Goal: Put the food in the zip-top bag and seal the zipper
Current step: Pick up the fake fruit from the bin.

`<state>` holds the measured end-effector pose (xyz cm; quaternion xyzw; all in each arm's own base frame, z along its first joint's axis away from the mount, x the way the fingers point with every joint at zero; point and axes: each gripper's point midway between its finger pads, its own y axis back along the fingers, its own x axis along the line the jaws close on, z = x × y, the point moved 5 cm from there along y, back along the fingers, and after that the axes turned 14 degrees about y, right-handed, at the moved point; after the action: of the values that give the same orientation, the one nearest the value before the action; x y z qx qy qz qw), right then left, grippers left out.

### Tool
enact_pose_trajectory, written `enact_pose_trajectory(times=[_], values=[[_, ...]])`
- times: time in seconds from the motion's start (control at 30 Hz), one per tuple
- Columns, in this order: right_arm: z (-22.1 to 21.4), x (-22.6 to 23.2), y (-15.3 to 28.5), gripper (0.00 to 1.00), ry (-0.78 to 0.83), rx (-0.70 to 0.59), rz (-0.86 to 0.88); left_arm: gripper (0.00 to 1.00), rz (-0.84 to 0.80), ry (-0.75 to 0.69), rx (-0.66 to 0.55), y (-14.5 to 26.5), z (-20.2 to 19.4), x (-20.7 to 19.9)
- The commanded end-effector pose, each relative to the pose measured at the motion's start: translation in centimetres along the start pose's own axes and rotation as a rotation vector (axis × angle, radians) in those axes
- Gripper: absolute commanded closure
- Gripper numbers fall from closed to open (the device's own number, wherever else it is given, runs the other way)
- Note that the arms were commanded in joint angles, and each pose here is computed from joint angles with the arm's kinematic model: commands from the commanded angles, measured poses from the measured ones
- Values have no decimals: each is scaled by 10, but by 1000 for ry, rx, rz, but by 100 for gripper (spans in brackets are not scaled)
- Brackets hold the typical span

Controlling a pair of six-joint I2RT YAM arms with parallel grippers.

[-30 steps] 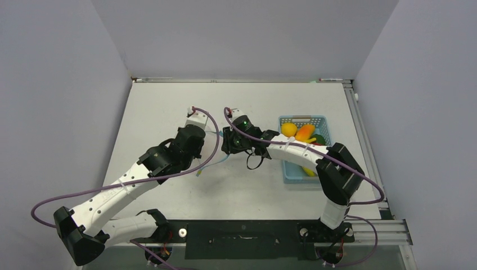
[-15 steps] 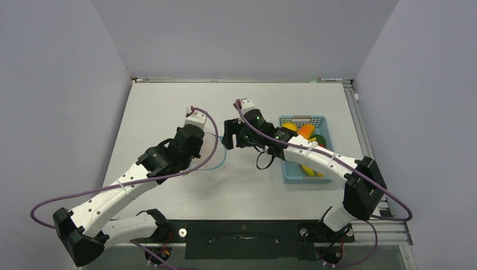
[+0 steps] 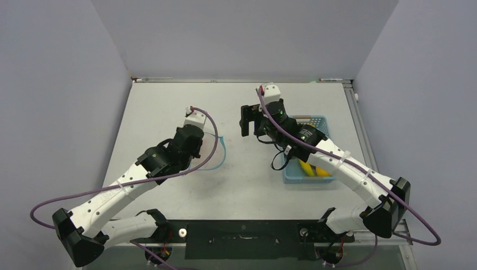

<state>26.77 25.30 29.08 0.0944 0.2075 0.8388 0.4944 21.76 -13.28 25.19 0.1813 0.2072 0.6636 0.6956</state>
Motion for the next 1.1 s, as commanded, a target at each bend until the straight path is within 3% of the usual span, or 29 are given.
enact_pose_trajectory(times=[0.0,0.3,0.67,1.07], values=[[24,-36,25,11,30,-55,-184,100,-23,55,-57,3,13,-3],[21,-86,41,2,26,-26,-405,100,-30,55,-56,4,13,-3],[-13,-150,31,0,-67,73,-602,100,-37,56,-55,4,14,-4],[-46,-182,7,0,-184,142,-659,100,-51,64,-59,7,15,-4]])
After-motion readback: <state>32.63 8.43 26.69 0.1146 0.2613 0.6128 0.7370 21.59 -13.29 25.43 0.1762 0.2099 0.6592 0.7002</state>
